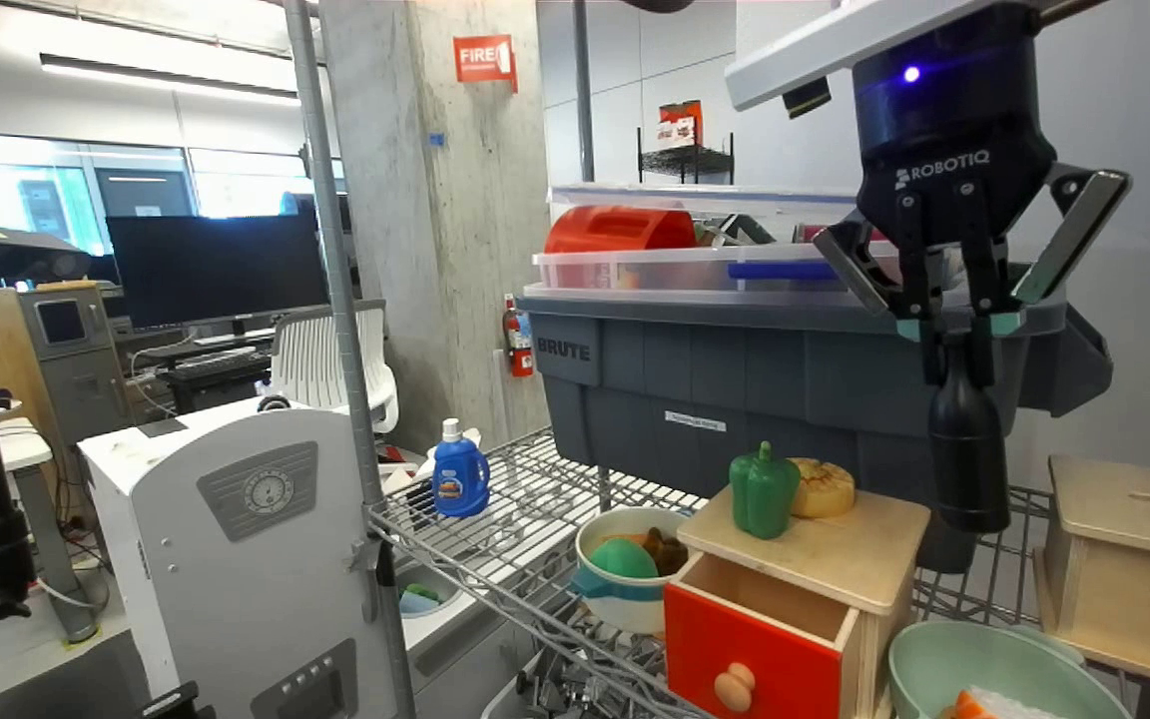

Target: Pick up the bottle and put it in the bowl

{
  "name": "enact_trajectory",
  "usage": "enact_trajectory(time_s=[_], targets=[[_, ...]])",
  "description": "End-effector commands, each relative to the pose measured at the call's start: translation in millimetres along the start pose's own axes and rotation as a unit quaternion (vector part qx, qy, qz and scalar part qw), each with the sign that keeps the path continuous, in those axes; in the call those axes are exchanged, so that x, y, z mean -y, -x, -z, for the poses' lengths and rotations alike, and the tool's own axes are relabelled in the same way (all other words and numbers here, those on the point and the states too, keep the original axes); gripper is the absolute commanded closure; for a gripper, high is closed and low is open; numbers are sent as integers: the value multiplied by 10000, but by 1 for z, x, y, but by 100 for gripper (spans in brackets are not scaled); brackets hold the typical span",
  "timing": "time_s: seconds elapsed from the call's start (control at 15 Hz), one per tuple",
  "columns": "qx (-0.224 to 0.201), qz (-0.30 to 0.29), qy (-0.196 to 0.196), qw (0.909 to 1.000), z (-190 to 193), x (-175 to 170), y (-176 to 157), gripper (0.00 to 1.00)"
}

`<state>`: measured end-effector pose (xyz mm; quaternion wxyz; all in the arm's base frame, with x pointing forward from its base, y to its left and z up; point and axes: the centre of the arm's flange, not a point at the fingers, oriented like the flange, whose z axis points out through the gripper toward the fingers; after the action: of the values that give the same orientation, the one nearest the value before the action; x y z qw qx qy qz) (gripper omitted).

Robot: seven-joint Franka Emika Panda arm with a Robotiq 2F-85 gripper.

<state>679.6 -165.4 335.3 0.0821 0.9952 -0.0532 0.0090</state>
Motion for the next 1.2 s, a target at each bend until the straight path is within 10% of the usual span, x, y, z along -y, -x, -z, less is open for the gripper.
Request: enact_trajectory(time_s=[0.0, 1.13], targets=[[88, 45, -51, 9999, -1, -5, -25, 95], [118, 10, -93, 9999, -20, -29, -26, 95]])
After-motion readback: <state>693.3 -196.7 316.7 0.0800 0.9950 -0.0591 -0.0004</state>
